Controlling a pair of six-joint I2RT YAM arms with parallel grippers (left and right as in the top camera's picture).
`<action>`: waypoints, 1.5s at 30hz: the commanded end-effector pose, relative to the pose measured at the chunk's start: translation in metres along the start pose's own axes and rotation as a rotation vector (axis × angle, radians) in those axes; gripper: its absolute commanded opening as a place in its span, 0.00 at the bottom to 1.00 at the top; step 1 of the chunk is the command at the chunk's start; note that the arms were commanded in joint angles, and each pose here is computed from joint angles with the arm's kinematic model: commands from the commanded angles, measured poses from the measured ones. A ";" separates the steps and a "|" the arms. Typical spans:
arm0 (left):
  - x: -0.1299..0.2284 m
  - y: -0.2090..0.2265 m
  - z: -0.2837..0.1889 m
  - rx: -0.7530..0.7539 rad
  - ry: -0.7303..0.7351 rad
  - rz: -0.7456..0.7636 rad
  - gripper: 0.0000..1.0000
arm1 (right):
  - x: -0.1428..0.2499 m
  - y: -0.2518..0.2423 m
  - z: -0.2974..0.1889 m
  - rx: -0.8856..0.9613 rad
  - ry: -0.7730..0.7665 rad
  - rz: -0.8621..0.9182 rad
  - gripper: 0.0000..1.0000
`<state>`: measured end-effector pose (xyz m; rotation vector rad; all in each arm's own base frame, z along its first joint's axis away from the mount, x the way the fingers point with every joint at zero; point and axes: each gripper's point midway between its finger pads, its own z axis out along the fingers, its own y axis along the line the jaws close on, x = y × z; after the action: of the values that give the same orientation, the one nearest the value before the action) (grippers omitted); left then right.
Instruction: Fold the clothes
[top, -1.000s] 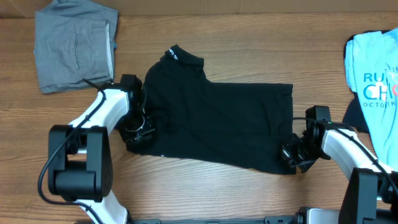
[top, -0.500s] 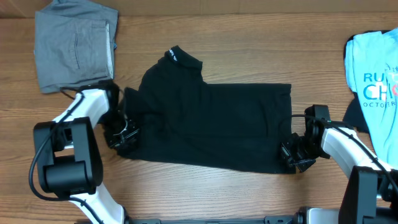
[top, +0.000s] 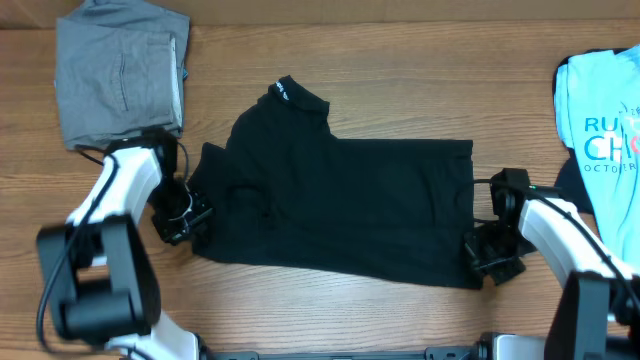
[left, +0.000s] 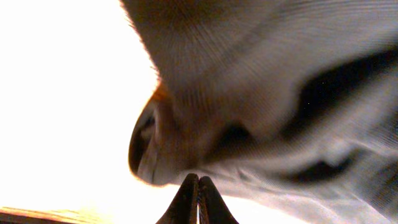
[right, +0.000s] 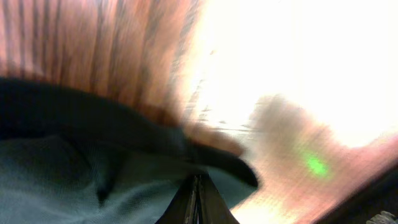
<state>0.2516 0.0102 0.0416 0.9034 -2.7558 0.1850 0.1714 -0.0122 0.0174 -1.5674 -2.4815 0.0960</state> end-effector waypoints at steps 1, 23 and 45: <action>0.002 -0.001 -0.037 0.056 -0.139 -0.016 0.09 | -0.022 0.009 -0.037 -0.087 -0.152 0.034 0.04; 0.010 -0.216 -0.147 0.475 -0.588 0.523 1.00 | -0.016 0.117 -0.180 -0.648 -0.303 -0.552 1.00; -0.110 -0.335 -0.042 0.098 -0.709 0.696 1.00 | -0.040 0.122 -0.094 -0.384 -0.139 -0.430 1.00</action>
<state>0.5378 -0.1913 0.0902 -0.0121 -3.6371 0.2837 0.3125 0.0044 0.0828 -1.0676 -3.0269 -0.3967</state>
